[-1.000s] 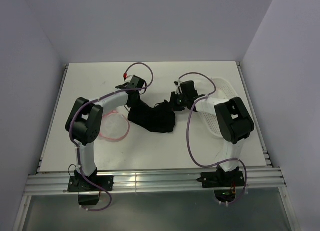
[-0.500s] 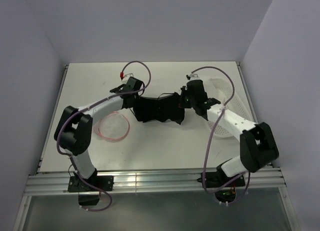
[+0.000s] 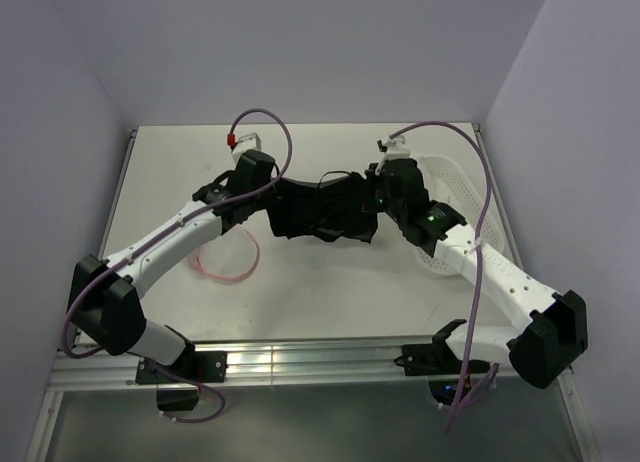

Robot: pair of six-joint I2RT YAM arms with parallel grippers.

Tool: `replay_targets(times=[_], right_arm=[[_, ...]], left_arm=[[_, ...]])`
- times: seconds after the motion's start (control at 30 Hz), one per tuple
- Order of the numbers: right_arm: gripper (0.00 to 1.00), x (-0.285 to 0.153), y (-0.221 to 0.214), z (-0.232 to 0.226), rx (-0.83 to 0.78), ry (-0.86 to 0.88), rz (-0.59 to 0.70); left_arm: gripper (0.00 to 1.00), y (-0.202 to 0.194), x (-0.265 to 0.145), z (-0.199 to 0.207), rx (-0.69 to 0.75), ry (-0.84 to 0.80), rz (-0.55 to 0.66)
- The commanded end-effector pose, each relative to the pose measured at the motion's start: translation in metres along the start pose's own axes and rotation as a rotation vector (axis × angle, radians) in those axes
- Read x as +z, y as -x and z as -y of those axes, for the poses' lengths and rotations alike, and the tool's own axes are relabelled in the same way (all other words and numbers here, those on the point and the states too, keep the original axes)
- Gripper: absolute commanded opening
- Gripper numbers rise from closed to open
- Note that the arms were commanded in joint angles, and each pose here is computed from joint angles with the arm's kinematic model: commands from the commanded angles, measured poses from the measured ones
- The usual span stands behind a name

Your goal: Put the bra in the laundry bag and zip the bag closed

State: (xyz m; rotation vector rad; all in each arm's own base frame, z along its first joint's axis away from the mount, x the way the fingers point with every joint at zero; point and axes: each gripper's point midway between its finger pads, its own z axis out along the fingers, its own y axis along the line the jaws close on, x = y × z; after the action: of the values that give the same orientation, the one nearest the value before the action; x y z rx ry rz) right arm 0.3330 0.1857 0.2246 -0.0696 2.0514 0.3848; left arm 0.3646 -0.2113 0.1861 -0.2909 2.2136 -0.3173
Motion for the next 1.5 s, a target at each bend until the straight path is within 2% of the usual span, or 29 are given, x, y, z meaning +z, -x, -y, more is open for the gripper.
replay_targets(times=[0.0,0.13,0.33,0.47,0.6,0.63,0.8,0.93,1.03,1.07,1.2,1.27,1.47], right_arm=[[0.00,0.002,-0.001,0.011,-0.012,-0.075,-0.023],[0.00,0.016,-0.025,0.016,-0.005,-0.103,-0.097],[0.00,0.008,-0.021,0.001,-0.001,-0.018,-0.096],[0.00,0.019,-0.036,0.005,-0.007,-0.038,-0.137],[0.00,0.037,-0.053,0.009,0.020,-0.072,-0.179],[0.00,0.039,-0.054,0.010,0.025,-0.082,-0.179],[0.00,0.056,-0.064,0.031,0.034,-0.223,-0.200],[0.00,0.074,-0.077,0.051,0.043,-0.318,-0.230],[0.00,0.084,-0.079,0.059,0.055,-0.344,-0.226],[0.00,0.085,-0.078,0.060,0.057,-0.346,-0.227],[0.00,0.077,-0.060,0.050,0.082,-0.311,-0.197],[0.00,0.070,-0.046,0.045,0.097,-0.298,-0.174],[0.00,0.030,0.030,0.022,0.155,-0.236,-0.050]], left_arm=[[0.00,-0.004,-0.013,-0.017,0.010,0.061,-0.024],[0.00,-0.015,-0.026,-0.008,0.005,0.007,-0.080],[0.00,-0.031,-0.070,-0.010,-0.007,-0.061,-0.115],[0.00,-0.058,-0.066,-0.027,-0.010,-0.037,-0.157],[0.01,-0.075,-0.047,-0.022,-0.006,-0.049,-0.199],[0.08,-0.078,-0.041,-0.019,-0.004,-0.049,-0.206],[0.29,-0.074,-0.016,0.012,-0.027,-0.144,-0.194],[0.45,-0.080,0.012,0.026,-0.019,-0.156,-0.199],[0.61,-0.077,0.017,0.027,-0.037,-0.153,-0.178],[0.63,-0.078,0.016,0.026,-0.053,-0.147,-0.172],[0.64,-0.093,0.016,0.008,-0.079,-0.142,-0.182],[0.61,-0.094,0.012,0.013,-0.113,-0.208,-0.157],[0.56,-0.116,0.003,0.018,-0.241,-0.315,-0.201]])
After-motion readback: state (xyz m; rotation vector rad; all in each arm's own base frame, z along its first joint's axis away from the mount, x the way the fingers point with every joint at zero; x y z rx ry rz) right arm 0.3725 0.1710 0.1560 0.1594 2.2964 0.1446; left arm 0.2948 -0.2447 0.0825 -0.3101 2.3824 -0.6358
